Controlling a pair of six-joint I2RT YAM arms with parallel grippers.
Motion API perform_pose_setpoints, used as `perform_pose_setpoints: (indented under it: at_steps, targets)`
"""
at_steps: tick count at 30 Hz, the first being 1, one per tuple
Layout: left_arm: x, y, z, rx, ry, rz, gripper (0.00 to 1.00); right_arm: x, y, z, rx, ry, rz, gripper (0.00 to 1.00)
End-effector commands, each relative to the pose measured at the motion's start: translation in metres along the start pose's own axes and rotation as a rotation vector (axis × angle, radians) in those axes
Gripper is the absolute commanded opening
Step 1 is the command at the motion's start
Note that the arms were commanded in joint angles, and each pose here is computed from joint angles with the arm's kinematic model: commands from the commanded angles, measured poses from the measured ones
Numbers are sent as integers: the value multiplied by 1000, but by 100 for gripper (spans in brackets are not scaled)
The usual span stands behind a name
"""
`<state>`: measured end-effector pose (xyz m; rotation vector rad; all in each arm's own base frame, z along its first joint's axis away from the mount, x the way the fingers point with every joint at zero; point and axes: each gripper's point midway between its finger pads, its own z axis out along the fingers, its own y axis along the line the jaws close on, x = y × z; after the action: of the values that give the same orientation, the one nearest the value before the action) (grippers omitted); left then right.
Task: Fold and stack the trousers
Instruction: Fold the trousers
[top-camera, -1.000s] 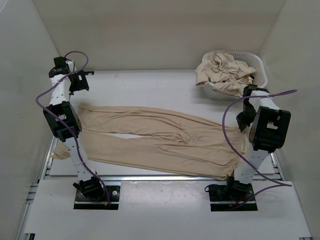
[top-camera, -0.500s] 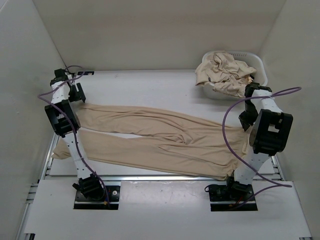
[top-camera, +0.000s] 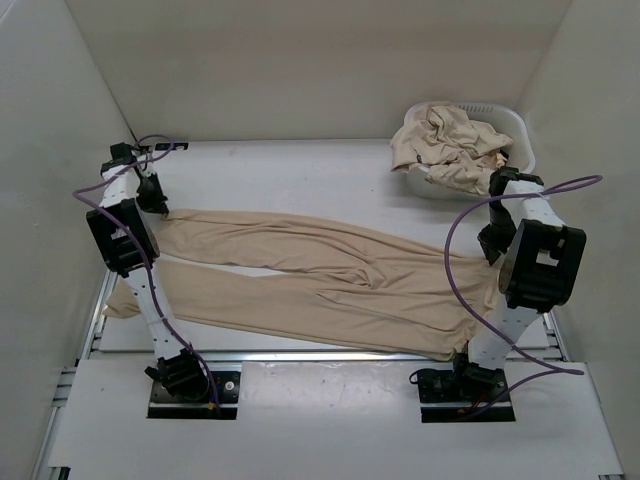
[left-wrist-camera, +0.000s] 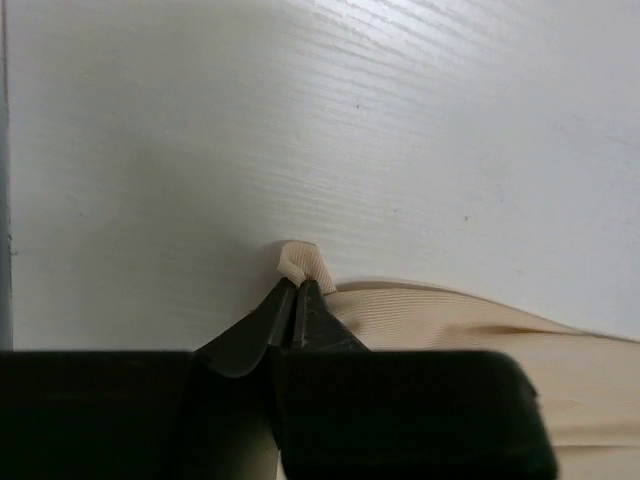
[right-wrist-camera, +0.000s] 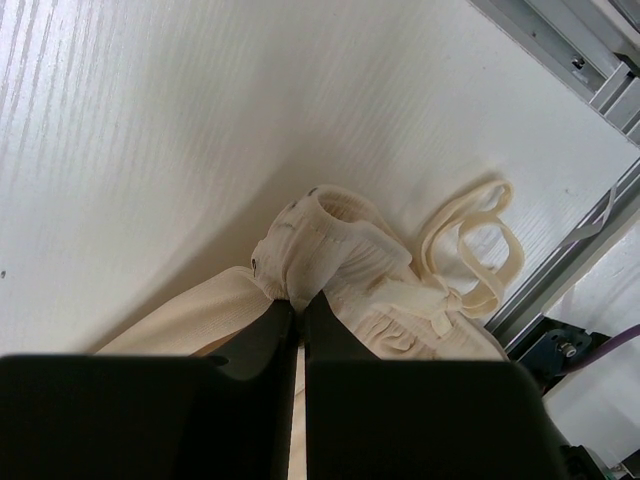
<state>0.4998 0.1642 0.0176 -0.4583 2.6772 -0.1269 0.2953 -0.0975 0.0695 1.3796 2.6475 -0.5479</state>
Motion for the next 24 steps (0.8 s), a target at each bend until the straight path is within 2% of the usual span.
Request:
perform_pose_setpoints:
  at_steps: [1, 7, 10, 13, 17, 20, 24]
  targets:
    - [10, -1, -10, 24, 52, -20, 14, -14, -8, -15, 5, -62, 15, 0]
    - [-49, 52, -81, -151, -155, -58, 14, -52, 9, -48, -68, -141, 40, 0]
    - [-78, 57, -131, -203, -276, -56, 14, -79, 18, -77, -123, -204, 55, 0]
    - [-82, 56, -164, -233, -323, -55, 14, -90, 17, -103, -180, -253, 72, 0]
    - [-58, 55, -207, -263, -327, -69, 14, -85, 6, -115, -283, -266, 112, 0]
    - [-38, 68, -226, -282, -301, -104, 14, -62, -3, -98, -284, -218, 83, 0]
    - [16, 93, -261, -313, -222, -196, 14, -42, -18, -75, -283, -161, 106, 0]
